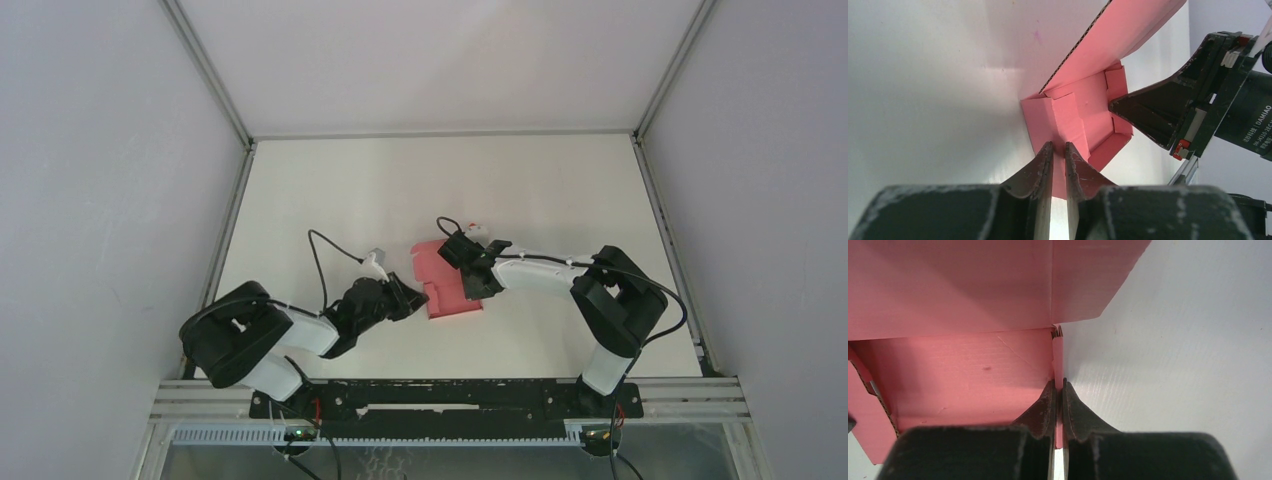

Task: Fold the paper box
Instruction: Fold the paper box at the center of the board.

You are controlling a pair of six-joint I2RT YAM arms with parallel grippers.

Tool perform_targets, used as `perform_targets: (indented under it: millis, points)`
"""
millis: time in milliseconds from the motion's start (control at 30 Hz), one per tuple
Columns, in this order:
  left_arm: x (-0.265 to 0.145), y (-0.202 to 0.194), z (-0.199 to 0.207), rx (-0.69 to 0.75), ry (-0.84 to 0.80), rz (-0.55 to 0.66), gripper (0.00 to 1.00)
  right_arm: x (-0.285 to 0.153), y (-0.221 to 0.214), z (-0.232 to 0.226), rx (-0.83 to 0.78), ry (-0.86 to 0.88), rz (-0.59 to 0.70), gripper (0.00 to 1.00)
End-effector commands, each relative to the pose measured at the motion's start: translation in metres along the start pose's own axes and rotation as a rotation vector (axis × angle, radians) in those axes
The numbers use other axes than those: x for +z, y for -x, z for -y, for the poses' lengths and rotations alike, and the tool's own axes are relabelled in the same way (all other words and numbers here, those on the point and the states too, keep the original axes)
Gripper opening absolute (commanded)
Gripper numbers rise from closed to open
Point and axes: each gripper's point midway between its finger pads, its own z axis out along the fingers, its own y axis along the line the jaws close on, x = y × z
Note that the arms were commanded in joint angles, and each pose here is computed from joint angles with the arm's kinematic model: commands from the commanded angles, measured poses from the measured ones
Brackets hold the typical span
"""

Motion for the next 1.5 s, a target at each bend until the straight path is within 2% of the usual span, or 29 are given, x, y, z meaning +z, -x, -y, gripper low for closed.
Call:
perform_targets:
  millis: [0, 900, 1467]
  points:
    - [0.002, 0.0, 0.003, 0.089, 0.05, -0.035, 0.18, 0.01, -0.011, 0.0, -0.022, -0.017, -0.039, 0.0]
    - [0.011, -0.017, -0.013, 0.232, 0.219, -0.177, 0.25, 0.012, -0.014, -0.005, -0.026, 0.001, -0.051, 0.0]
    - [0.005, -0.025, -0.029, 0.329, 0.342, -0.253, 0.25, 0.013, -0.016, -0.008, -0.018, 0.019, -0.066, 0.0]
